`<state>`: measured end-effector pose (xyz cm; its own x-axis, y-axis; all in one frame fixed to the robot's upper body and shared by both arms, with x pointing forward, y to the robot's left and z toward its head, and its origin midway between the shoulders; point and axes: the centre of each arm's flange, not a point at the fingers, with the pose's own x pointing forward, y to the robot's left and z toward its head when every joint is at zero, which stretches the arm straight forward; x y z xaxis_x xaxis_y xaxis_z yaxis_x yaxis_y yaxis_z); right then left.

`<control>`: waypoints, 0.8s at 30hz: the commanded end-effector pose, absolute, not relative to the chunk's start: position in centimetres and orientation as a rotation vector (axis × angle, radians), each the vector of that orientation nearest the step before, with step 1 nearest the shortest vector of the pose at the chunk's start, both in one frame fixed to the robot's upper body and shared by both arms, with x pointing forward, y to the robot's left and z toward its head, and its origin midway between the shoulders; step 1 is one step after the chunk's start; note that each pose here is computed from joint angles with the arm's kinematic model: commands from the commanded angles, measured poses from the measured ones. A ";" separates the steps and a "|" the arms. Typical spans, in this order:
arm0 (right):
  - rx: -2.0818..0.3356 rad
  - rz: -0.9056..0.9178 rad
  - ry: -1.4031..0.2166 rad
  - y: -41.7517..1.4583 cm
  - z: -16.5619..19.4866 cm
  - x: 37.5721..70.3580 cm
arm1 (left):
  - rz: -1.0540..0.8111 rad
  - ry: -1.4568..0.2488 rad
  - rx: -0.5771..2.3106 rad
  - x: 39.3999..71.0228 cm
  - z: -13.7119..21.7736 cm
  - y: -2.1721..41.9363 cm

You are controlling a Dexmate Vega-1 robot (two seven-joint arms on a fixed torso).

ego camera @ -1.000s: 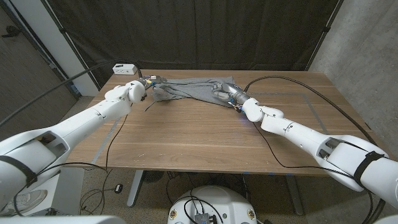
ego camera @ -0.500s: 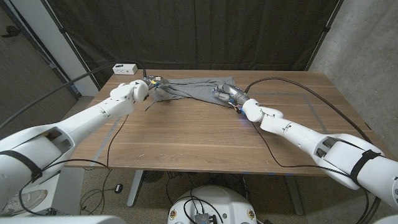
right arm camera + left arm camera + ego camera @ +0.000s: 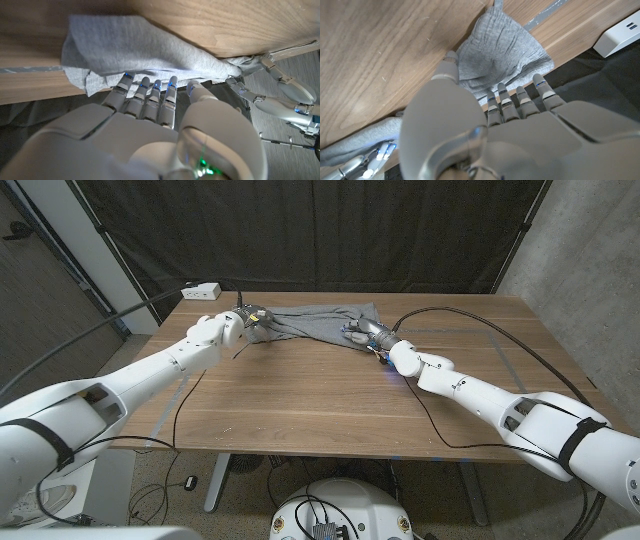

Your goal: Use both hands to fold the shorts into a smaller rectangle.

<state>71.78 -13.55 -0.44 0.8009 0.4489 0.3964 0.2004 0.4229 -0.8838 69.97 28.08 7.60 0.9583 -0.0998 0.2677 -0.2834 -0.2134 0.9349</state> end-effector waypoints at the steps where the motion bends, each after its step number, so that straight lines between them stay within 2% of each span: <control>1: -1.152 0.182 -0.643 -13.5 -0.7 72.1 | 0.225 -0.340 1.856 70.8 6.1 27.1; 14: -1.167 0.197 -0.627 -13.5 -0.7 72.7 | 0.249 -0.362 1.845 72.2 4.7 26.8; 24: -1.192 0.222 -0.599 -13.6 -0.8 73.1 | 0.284 -0.406 1.868 72.8 5.1 26.3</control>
<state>72.67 -13.46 -0.56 0.8143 0.4588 0.3556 0.1701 0.3972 -0.9018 72.11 26.84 5.08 0.9283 -0.1194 0.3522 -0.3717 -0.2709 0.8880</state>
